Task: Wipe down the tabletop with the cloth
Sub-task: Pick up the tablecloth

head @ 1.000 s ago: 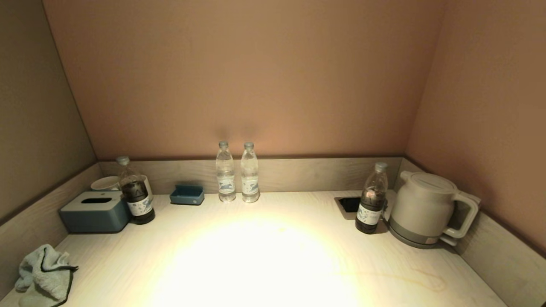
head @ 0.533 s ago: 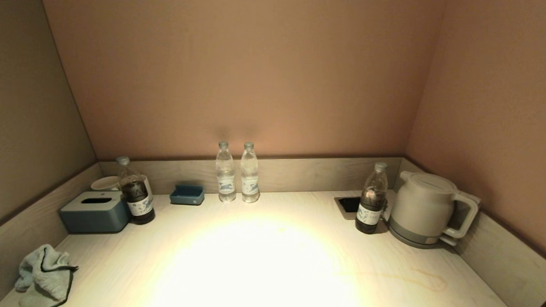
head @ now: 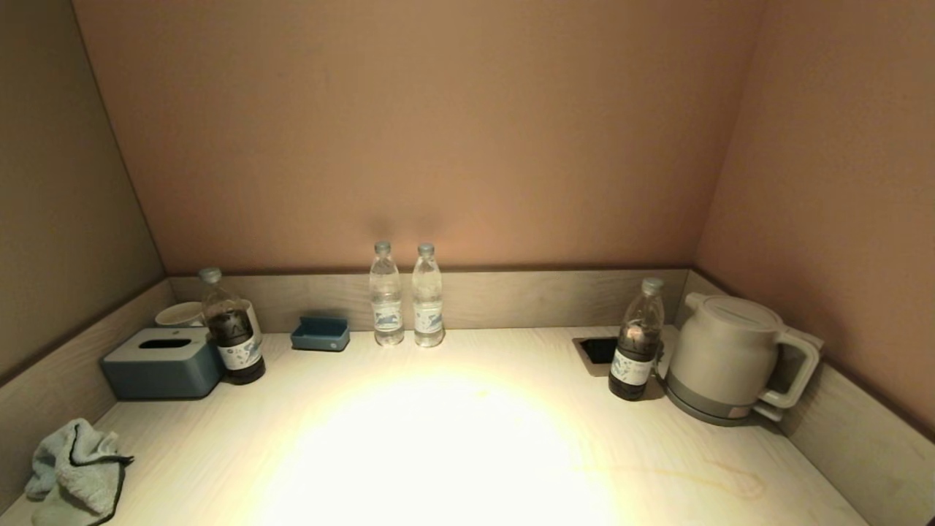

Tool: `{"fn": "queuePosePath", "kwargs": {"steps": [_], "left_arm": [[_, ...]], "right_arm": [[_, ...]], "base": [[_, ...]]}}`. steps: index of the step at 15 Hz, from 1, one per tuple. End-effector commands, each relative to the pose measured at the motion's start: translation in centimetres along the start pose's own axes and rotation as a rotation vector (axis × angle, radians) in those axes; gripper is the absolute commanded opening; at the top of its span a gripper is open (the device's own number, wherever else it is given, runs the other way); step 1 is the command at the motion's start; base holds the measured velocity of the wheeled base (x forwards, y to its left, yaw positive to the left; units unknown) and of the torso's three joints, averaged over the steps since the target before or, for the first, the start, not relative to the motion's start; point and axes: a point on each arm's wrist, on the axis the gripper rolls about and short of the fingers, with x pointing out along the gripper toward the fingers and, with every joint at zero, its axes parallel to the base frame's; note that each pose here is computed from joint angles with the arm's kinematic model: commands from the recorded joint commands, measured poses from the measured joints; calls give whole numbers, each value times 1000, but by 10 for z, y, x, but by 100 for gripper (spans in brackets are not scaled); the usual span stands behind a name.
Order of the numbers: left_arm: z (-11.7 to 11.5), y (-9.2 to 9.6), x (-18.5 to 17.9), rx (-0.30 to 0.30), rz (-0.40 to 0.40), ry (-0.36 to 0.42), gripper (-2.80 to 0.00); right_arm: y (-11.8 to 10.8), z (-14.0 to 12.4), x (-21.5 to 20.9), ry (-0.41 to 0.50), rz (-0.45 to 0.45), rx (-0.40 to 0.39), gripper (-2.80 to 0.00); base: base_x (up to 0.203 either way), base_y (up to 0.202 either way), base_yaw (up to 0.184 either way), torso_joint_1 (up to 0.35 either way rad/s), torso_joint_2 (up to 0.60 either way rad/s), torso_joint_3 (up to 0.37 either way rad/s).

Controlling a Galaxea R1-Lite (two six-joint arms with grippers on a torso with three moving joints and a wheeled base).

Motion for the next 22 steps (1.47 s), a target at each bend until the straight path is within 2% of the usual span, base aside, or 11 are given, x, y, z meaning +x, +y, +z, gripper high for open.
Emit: {"fn": "queuePosePath", "kwargs": {"steps": [1, 3, 5, 8, 10, 14, 16, 20, 21, 22], "left_arm": [[2, -24, 74, 79, 181, 246, -280], [-3, -27, 118, 67, 293, 320, -280], [-12, -24, 160, 32, 370, 347, -280], [-18, -15, 199, -38, 423, 300, -280], [-10, -16, 199, -52, 377, 282, -280], [1, -18, 189, -77, 334, 243, -280], [12, -18, 176, -104, 259, 209, -280], [11, -19, 176, -100, 216, 223, -280], [12, -19, 176, -101, 214, 222, -101], [11, -19, 177, -101, 217, 227, 0]], "right_arm": [[0, 0, 0, 1, -1, 0, -280], [0, 0, 0, 1, -1, 0, -280], [0, 0, 0, 0, -1, 0, -280], [0, 0, 0, 1, 1, 0, -280], [0, 0, 0, 0, 1, -1, -280], [0, 0, 0, 1, 1, 0, -280], [0, 0, 0, -1, -1, 0, -280], [0, 0, 0, 1, -1, -1, -280], [0, 0, 0, 1, 0, 0, -280], [0, 0, 0, 1, 0, 0, -280]], "base": [[0, 0, 0, 0, 0, 0], [0, 0, 0, 0, 0, 0], [0, 0, 0, 0, 0, 0], [0, 0, 0, 0, 0, 0], [0, 0, 0, 0, 0, 0], [0, 0, 0, 0, 0, 0], [0, 0, 0, 0, 0, 0], [0, 0, 0, 0, 0, 0], [0, 0, 0, 0, 0, 0], [0, 0, 0, 0, 0, 0]]}}
